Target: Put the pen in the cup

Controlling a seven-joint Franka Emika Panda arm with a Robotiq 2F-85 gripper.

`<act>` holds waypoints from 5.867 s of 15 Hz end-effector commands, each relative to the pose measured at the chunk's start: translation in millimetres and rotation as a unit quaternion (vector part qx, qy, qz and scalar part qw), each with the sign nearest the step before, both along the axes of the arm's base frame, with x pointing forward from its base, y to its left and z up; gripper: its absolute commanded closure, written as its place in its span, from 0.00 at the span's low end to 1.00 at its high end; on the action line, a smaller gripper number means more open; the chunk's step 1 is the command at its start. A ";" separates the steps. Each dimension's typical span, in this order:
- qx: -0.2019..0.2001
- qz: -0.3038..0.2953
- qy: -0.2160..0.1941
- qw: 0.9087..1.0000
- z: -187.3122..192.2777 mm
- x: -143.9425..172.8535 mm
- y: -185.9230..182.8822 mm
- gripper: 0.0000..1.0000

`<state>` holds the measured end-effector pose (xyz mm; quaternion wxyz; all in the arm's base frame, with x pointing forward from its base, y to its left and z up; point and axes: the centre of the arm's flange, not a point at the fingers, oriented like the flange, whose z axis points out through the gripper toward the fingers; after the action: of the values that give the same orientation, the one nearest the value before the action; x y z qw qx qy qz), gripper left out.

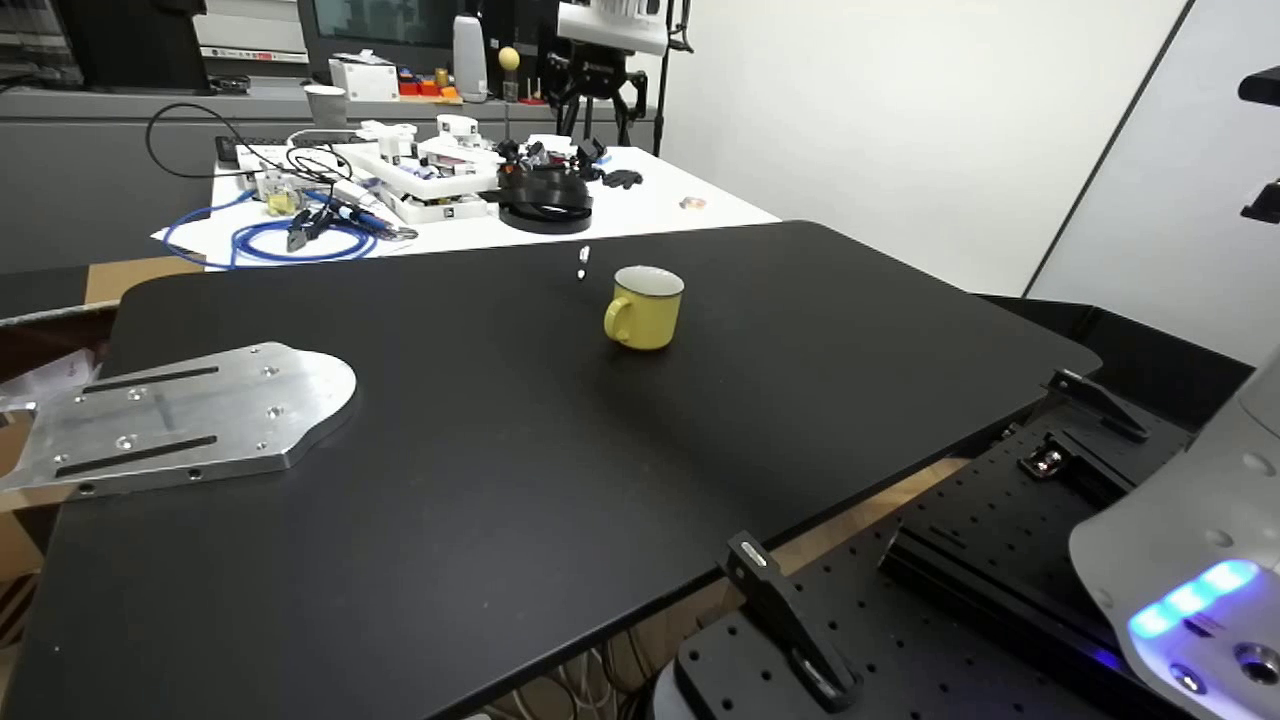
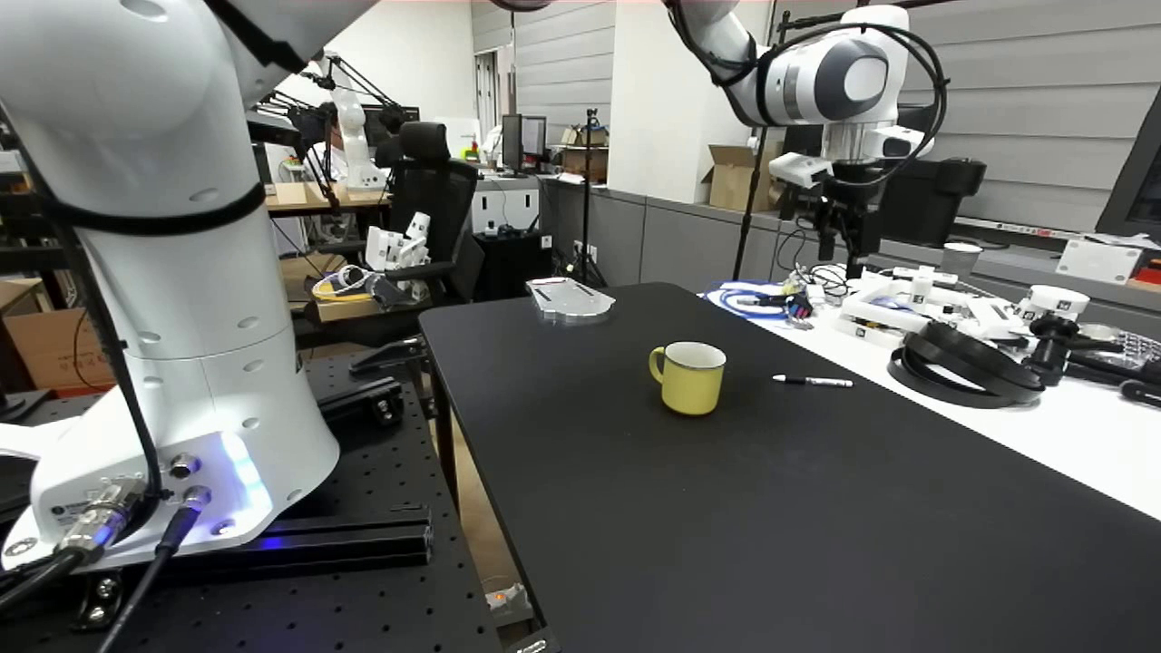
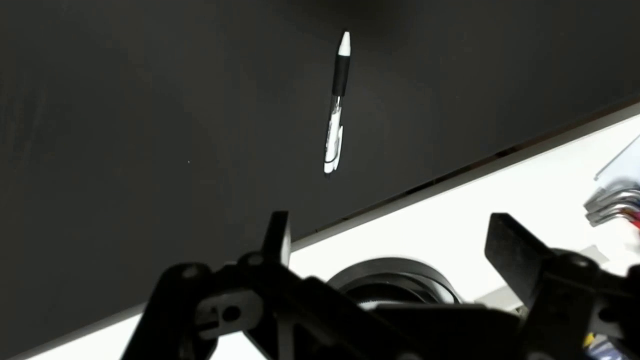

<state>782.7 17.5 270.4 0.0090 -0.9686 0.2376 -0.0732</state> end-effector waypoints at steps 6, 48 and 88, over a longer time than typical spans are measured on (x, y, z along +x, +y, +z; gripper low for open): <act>0.025 -0.046 0.027 0.998 -80.9 12.2 -12.8 0.00; 0.016 -0.043 0.040 0.998 -183.1 9.1 4.0 1.00; 0.269 -0.097 0.542 0.790 -73.5 -48.4 -47.7 0.97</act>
<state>684.6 -23.1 206.4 0.1233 -0.7976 0.2890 0.5149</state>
